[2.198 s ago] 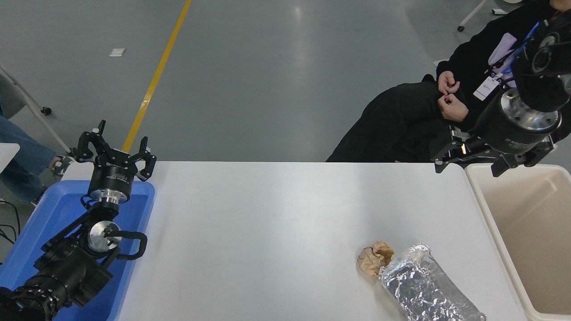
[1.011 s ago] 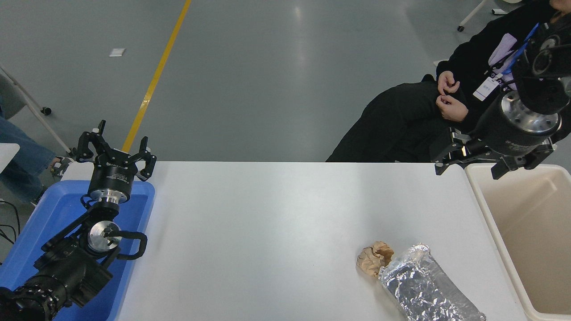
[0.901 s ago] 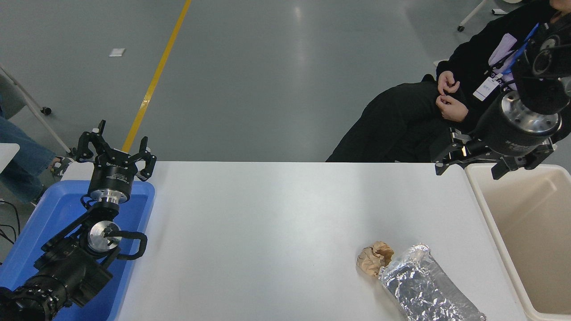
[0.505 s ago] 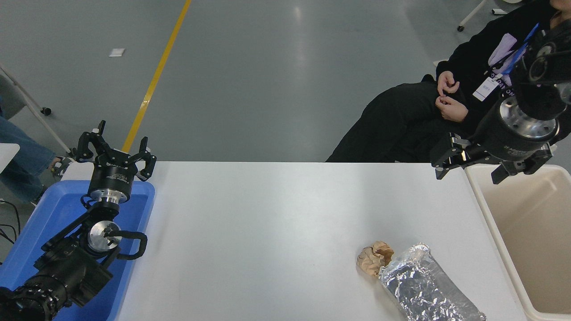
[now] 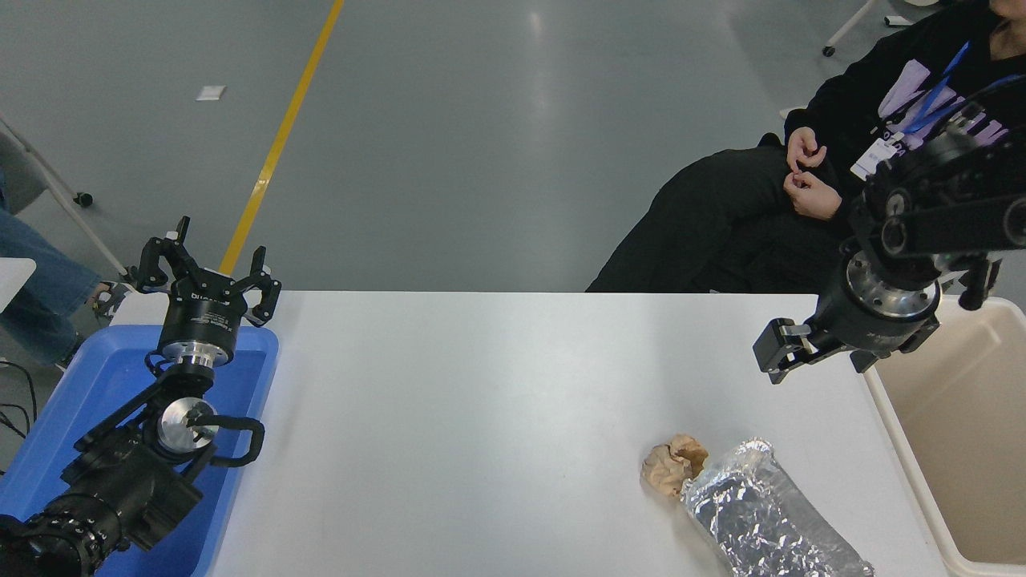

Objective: Pick up foil plate and place in dustbin

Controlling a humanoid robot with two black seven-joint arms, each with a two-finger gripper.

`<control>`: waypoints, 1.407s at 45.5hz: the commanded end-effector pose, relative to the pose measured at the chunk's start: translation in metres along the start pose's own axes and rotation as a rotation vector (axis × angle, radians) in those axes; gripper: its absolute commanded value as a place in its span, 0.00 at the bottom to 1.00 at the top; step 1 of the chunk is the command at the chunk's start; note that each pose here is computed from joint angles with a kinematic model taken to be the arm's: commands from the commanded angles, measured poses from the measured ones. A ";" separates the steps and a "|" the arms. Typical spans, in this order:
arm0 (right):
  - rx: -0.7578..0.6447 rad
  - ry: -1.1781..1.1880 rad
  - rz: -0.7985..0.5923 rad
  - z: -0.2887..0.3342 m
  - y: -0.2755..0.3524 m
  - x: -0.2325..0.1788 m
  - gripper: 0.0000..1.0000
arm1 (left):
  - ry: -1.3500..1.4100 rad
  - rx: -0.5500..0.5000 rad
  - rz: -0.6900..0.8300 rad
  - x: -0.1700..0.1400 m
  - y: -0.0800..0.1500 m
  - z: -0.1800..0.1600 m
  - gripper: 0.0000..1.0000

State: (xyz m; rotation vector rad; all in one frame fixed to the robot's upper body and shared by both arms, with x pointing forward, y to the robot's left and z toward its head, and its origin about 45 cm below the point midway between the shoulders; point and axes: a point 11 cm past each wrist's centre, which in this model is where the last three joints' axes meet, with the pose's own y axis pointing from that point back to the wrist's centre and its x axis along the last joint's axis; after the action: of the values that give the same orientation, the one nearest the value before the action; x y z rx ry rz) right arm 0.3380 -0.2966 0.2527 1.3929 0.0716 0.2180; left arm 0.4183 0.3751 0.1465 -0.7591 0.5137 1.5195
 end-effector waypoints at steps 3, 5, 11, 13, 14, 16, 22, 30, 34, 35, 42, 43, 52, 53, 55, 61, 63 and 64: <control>0.061 0.053 0.035 -0.009 -0.048 -0.020 0.92 | -0.001 0.001 0.000 0.000 0.000 0.000 0.99; 0.078 0.051 0.036 -0.010 -0.054 -0.024 0.92 | 0.000 0.000 0.000 0.000 0.000 0.000 0.99; 0.105 0.079 0.041 -0.009 -0.078 -0.037 0.92 | 0.000 0.000 0.000 0.000 0.000 0.000 0.99; 0.103 0.090 0.034 -0.008 -0.087 -0.043 0.92 | 0.001 0.000 -0.001 0.000 0.000 0.000 0.99; 0.105 0.096 0.021 -0.008 -0.092 -0.048 0.91 | 0.001 0.000 -0.001 0.000 0.000 0.000 0.99; 0.102 0.094 0.009 -0.006 -0.102 -0.055 0.90 | 0.000 0.000 0.000 0.000 0.000 0.000 0.99; 0.061 0.041 0.012 0.012 -0.137 -0.069 0.86 | 0.001 0.000 -0.001 0.000 0.000 0.000 0.99; 0.033 0.001 0.018 0.023 -0.170 -0.090 0.77 | 0.001 0.000 -0.001 0.000 0.000 0.000 0.99; 0.025 -0.007 0.012 0.027 -0.176 -0.095 0.73 | 0.001 0.000 -0.001 0.000 0.000 0.000 0.99; 0.025 -0.007 0.009 0.027 -0.177 -0.096 0.73 | 0.001 0.000 -0.001 0.000 0.000 0.000 0.99; 0.029 -0.001 -0.001 0.023 -0.180 -0.100 0.73 | 0.001 0.000 -0.001 0.000 0.000 0.000 0.99; 0.029 0.001 -0.002 0.023 -0.181 -0.100 0.73 | 0.001 0.000 -0.001 0.000 0.000 0.000 0.99; 0.032 0.003 -0.003 0.019 -0.183 -0.099 0.42 | 0.000 0.000 0.000 0.000 0.000 0.000 0.99; 0.032 0.002 -0.003 0.019 -0.183 -0.099 0.38 | 0.001 0.000 -0.001 0.000 0.000 0.000 0.99; 0.032 -0.003 -0.005 0.019 -0.183 -0.100 0.24 | 0.000 0.000 0.000 0.000 0.000 0.000 0.99; 0.030 -0.013 -0.007 0.021 -0.182 -0.100 0.00 | 0.000 0.000 0.000 0.000 0.000 0.000 0.99; 0.031 -0.018 -0.006 0.021 -0.182 -0.099 0.00 | 0.000 0.000 0.000 0.000 0.000 0.000 0.99; 0.031 -0.025 -0.005 0.022 -0.181 -0.099 0.00 | 0.000 0.000 0.000 0.000 0.000 0.000 0.99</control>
State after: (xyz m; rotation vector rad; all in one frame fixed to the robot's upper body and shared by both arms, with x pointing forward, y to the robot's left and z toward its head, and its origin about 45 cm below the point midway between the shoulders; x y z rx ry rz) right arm 0.2658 -0.3641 0.0715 1.4248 0.0733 0.2125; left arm 0.4183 0.3749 0.1466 -0.7594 0.5138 1.5188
